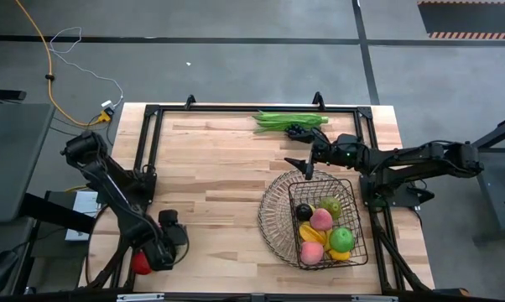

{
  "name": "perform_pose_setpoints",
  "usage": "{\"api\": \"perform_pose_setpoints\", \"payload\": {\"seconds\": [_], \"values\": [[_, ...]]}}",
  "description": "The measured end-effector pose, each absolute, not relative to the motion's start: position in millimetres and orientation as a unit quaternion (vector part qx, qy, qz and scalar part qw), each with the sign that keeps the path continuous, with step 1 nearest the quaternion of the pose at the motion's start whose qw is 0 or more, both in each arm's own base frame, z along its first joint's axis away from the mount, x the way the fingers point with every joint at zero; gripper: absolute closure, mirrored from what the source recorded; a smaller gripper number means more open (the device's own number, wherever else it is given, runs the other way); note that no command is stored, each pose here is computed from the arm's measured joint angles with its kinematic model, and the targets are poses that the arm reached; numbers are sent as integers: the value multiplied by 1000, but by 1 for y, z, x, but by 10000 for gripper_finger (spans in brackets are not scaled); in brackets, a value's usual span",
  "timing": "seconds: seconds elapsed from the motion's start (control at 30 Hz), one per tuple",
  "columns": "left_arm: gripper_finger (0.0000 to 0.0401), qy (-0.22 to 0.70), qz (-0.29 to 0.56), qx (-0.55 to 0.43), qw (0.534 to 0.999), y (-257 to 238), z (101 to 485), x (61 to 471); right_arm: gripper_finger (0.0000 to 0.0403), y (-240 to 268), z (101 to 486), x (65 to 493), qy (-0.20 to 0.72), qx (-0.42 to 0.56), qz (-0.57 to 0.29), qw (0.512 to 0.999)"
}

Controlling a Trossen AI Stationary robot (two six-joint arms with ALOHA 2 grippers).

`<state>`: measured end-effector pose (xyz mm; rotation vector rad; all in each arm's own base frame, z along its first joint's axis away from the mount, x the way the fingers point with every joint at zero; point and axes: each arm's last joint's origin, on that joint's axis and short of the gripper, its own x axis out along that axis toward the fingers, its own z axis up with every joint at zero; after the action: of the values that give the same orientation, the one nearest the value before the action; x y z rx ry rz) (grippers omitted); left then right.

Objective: Build produce basket
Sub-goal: Put the green lime into the wire basket

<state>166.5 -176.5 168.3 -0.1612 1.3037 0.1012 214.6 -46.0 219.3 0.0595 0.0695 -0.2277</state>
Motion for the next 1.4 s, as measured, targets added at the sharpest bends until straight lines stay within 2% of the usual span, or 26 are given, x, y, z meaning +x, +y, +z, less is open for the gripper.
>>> {"api": "perform_pose_setpoints", "payload": {"seconds": [0.17,0.57,0.9,1.23,1.4], "values": [[75,653,61,-80,751,-176,156,167,8,-46,219,215,36,30,-113,992],[75,666,63,-61,741,-169,149,176,8,-46,219,215,38,30,-113,992],[75,629,93,-163,755,-151,178,179,8,-46,219,215,38,30,-113,992],[75,631,178,-309,689,-136,197,171,8,-46,219,215,38,30,-113,992],[75,669,122,-277,679,-139,197,165,8,-46,219,215,38,30,-113,992]]}}
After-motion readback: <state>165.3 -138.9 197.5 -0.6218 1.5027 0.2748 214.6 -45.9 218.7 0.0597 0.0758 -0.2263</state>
